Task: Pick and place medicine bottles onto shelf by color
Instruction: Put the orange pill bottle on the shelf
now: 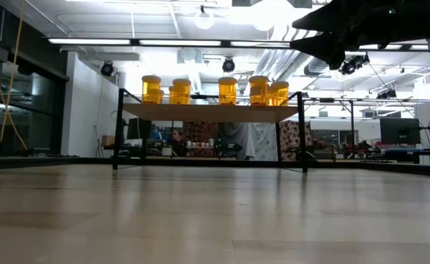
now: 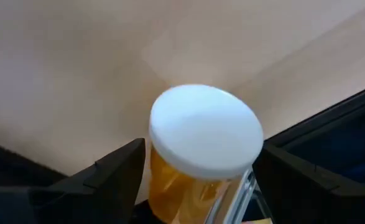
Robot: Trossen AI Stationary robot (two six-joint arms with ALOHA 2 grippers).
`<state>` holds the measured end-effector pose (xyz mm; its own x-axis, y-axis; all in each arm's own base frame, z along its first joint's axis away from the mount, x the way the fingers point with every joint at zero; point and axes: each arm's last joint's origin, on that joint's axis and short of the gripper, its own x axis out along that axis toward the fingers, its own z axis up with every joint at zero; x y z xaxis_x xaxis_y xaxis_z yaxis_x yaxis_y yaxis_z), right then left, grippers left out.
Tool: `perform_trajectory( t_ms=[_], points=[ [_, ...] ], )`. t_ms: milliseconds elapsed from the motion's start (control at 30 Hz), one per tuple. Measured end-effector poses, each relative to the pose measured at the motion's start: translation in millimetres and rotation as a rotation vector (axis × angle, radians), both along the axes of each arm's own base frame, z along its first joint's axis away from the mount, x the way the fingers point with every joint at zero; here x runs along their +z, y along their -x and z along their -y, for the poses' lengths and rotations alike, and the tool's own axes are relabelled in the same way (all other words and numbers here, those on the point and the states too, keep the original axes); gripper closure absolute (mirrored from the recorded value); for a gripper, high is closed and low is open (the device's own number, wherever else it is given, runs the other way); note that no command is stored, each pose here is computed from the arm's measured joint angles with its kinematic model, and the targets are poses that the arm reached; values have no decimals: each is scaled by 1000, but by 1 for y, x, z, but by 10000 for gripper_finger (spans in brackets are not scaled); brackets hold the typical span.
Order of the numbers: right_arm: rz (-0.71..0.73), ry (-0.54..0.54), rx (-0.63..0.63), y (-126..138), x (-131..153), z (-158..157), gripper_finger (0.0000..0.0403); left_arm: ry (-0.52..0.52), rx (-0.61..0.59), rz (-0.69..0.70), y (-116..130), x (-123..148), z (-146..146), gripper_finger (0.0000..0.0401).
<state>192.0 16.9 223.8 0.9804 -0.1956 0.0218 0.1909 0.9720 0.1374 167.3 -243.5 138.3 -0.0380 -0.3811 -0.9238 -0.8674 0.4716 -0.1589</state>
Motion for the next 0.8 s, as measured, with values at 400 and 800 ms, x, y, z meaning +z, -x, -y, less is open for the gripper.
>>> perform_trajectory(
  t_ms=[400, 800],
  points=[
    [0, 0, 0, 0, 0, 0, 146, -7, -84, 31, -6, -3, -5, 138],
    [-1, 0, 0, 0, 0, 0, 146, 25, -137, 109, -20, 10, -18, 198]
  ],
)
